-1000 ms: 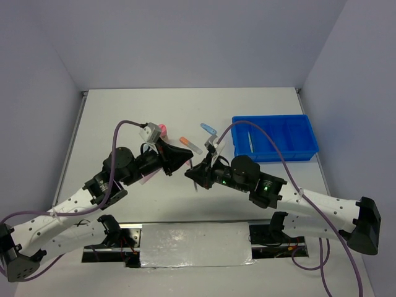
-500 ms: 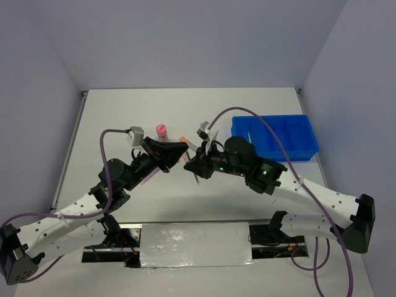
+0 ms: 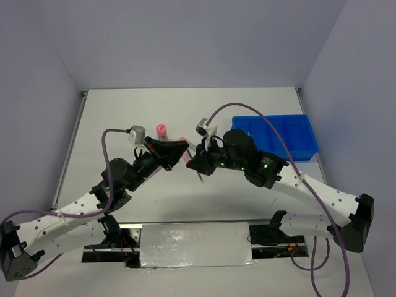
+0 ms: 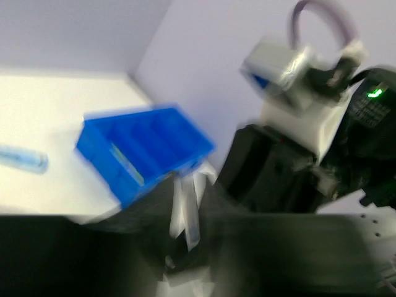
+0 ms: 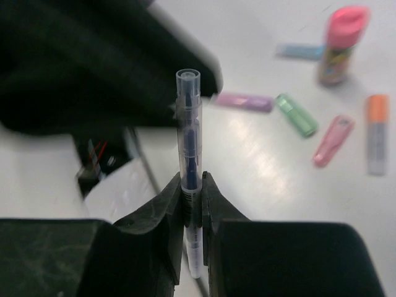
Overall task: Sort the stationery into containers
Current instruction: Close the pen cap on the pen, then place the pen in the storage box.
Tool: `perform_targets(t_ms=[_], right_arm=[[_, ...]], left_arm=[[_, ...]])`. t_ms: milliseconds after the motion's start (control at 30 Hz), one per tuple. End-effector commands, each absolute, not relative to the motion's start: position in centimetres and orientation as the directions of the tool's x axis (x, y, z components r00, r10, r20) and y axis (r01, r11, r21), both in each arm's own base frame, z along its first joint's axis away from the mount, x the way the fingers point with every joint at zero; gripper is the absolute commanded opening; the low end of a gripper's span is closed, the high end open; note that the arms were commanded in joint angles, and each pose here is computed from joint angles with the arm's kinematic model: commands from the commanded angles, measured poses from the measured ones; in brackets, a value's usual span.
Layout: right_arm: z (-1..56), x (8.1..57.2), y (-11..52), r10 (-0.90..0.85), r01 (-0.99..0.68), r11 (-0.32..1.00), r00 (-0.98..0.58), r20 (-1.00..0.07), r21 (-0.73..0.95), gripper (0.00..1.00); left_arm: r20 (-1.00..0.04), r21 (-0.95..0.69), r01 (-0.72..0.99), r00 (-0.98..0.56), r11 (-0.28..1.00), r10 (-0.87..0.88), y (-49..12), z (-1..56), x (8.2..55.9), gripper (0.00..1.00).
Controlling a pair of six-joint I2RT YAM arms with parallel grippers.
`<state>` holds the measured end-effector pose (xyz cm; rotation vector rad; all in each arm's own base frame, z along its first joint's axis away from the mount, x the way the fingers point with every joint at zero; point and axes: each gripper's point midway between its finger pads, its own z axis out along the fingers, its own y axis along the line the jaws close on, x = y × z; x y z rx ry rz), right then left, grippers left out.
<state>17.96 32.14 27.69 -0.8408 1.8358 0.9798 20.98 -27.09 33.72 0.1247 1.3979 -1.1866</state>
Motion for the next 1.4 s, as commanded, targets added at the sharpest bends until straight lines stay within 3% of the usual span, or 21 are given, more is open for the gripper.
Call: perform_targets(t_ms=[0, 33, 100, 133, 167, 233, 400, 533, 633, 1000, 1100, 1233, 1367], right_arm=[[37.6, 24.9, 30.2, 0.166, -0.752, 0.618, -0.158, -0.973, 0.228, 0.00], [36.1, 25.4, 29.5, 0.162, -0.725, 0.642, -0.190, -0.968, 0.250, 0.00], [31.5, 27.5, 27.0, 0.140, -0.636, 0.722, -0.254, -0.957, 0.274, 0.00], [29.8, 27.7, 26.0, 0.127, -0.602, 0.745, -0.294, -0.947, 0.287, 0.00], [28.7, 28.7, 24.5, 0.124, -0.544, 0.791, -0.304, -0.945, 0.279, 0.00], [26.7, 31.1, 20.6, 0.128, -0.406, 0.876, -0.323, -0.938, 0.260, 0.00], [22.7, 36.7, 13.3, 0.061, -0.163, 0.975, -0.462, -0.885, 0.152, 0.00], [20.3, 40.0, 9.0, 0.059, -0.039, 0.995, -0.522, -0.851, 0.093, 0.01], [19.1, 41.9, 8.9, 0.045, -0.068, 0.993, -0.537, -0.842, 0.096, 0.11], [12.1, 42.6, 7.7, 0.040, -0.002, 0.998, -0.694, -0.718, 0.057, 0.18], [10.1, 41.9, 7.1, 0.050, 0.029, 0.999, -0.734, -0.678, 0.042, 0.24], [10.0, 41.4, 7.5, 0.054, 0.013, 0.998, -0.745, -0.665, 0.067, 0.56], [12.5, 41.3, 7.7, 0.052, -0.002, 0.997, -0.722, -0.690, 0.077, 0.66]], left_arm=[[-0.843, -0.523, 0.560, -0.454, 0.642, -0.290, -27.1, 26.6, 19.6, 0.45], [-0.836, -0.493, 0.449, -0.482, 0.745, -0.262, -24.8, 25.3, 20.2, 0.62], [-0.838, -0.508, 0.295, -0.387, 0.809, -0.385, -21.1, 31.2, 21.9, 0.99], [-0.845, -0.461, 0.094, -0.349, 0.882, -0.404, -17.0, 30.6, 22.7, 0.99], [-0.833, -0.505, 0.033, -0.279, 0.862, -0.477, -14.9, 34.9, 22.7, 0.99], [-0.848, -0.487, -0.072, -0.200, 0.870, -0.491, -11.5, 37.5, 22.5, 0.99], [-0.906, -0.374, 0.013, -0.219, 0.927, -0.362, -10.4, 39.2, 21.3, 0.99], [-0.921, -0.229, 0.018, -0.328, 0.973, -0.211, -10.6, 32.5, 20.9, 0.99], [-0.912, -0.140, 0.059, -0.396, 0.988, -0.106, -10.6, 28.5, 20.2, 0.99], [-0.923, -0.156, 0.045, -0.363, 0.987, -0.129, -8.8, 27.8, 19.4, 0.99], [-0.925, -0.165, 0.007, -0.349, 0.986, -0.152, -8.1, 28.2, 19.5, 0.99], [-0.923, -0.106, -0.070, -0.365, 0.992, -0.125, -6.8, 27.8, 19.5, 0.99], [-0.912, -0.056, -0.070, -0.403, 0.996, -0.080, -7.5, 26.7, 19.9, 0.99]])
